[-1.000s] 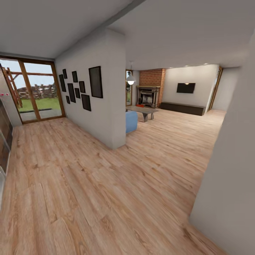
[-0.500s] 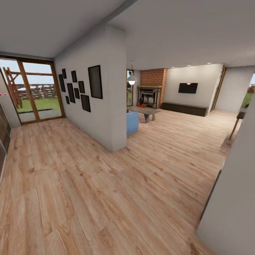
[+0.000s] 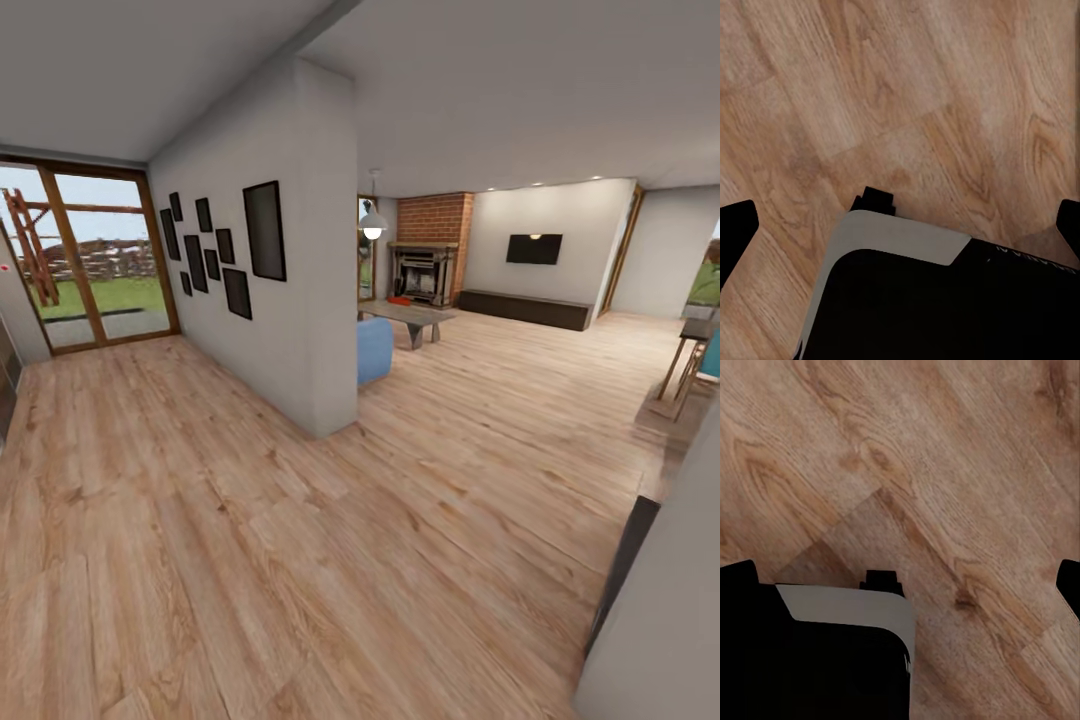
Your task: Move the two storage containers from the living room to the garage. In the garage, place one container on the floor and stack the other container on top of it (either order is fine).
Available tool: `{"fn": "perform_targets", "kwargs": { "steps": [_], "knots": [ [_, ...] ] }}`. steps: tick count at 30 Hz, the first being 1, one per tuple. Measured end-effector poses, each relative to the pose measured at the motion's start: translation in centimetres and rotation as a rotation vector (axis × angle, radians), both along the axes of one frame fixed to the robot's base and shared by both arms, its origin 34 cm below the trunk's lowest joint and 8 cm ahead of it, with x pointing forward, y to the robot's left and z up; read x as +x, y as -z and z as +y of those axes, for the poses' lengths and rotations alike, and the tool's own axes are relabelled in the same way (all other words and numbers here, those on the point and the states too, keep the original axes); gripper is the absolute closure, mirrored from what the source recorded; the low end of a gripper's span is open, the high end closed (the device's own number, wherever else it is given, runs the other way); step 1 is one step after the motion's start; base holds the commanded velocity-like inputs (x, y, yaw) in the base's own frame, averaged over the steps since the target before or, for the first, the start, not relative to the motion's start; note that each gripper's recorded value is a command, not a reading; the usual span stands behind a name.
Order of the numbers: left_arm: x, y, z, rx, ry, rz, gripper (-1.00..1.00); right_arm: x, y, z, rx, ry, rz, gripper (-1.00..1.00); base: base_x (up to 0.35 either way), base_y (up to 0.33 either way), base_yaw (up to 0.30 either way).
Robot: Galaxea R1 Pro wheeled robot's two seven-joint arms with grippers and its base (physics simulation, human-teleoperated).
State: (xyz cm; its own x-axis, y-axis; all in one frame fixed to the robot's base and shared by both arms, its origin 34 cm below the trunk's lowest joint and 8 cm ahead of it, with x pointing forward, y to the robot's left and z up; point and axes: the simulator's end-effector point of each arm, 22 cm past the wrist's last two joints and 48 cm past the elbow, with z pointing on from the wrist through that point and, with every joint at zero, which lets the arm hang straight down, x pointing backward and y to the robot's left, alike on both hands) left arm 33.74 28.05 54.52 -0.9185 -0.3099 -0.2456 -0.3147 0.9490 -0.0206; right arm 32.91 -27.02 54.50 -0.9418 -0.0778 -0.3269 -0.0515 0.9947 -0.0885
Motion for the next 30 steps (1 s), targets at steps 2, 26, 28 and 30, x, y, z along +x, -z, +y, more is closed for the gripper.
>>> {"fn": "perform_targets", "kwargs": {
  "steps": [2,26,28,30],
  "knots": [
    [0.00,0.00,0.00,0.000,0.000,0.000,-1.00,0.00,0.00,0.00,0.000,0.000,0.000,-1.00,0.321,0.000,0.000],
    [0.00,0.00,0.00,0.000,0.001,0.000,-1.00,-0.02,0.01,0.00,0.000,0.000,0.001,-1.00,0.321,0.000,0.000],
    [0.00,0.00,0.00,0.000,0.001,0.000,-1.00,-0.01,0.00,0.00,0.000,0.000,0.000,-1.00,0.321,0.000,0.000],
    [0.00,0.00,0.00,0.000,0.001,0.000,-1.00,0.01,0.00,-0.06,-0.001,0.000,0.000,-1.00,0.321,0.000,0.000]
  ]
}}
